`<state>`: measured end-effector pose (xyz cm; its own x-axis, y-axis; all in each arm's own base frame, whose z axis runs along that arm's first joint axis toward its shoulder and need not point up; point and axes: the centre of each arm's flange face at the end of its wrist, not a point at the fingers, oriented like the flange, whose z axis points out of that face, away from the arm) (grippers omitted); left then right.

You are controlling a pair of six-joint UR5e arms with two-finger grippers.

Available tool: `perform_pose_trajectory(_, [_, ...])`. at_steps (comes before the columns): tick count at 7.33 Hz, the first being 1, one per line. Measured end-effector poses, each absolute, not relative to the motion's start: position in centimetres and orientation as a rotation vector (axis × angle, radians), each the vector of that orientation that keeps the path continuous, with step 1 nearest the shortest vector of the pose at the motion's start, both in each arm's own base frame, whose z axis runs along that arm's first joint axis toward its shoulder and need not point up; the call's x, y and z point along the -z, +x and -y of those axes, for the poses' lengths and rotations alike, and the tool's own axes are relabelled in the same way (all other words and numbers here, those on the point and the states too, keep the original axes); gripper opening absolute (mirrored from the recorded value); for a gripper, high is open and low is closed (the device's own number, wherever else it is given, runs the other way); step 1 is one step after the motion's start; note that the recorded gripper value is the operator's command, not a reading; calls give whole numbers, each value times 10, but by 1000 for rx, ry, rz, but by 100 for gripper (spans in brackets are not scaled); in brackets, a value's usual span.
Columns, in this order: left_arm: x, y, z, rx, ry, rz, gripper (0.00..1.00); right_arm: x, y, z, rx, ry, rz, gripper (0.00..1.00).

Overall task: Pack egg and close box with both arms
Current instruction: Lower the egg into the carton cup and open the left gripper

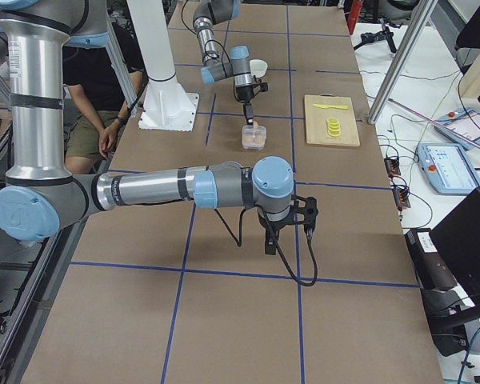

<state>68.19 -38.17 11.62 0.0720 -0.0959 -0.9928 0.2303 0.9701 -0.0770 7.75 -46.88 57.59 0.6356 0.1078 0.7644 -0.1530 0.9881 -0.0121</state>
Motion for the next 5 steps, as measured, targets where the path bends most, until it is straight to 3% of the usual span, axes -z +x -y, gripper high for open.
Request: perform_pose_trajectory(5, [-124,632,412,220,89,-1487,100,-566,75,471,-139,72,870,100])
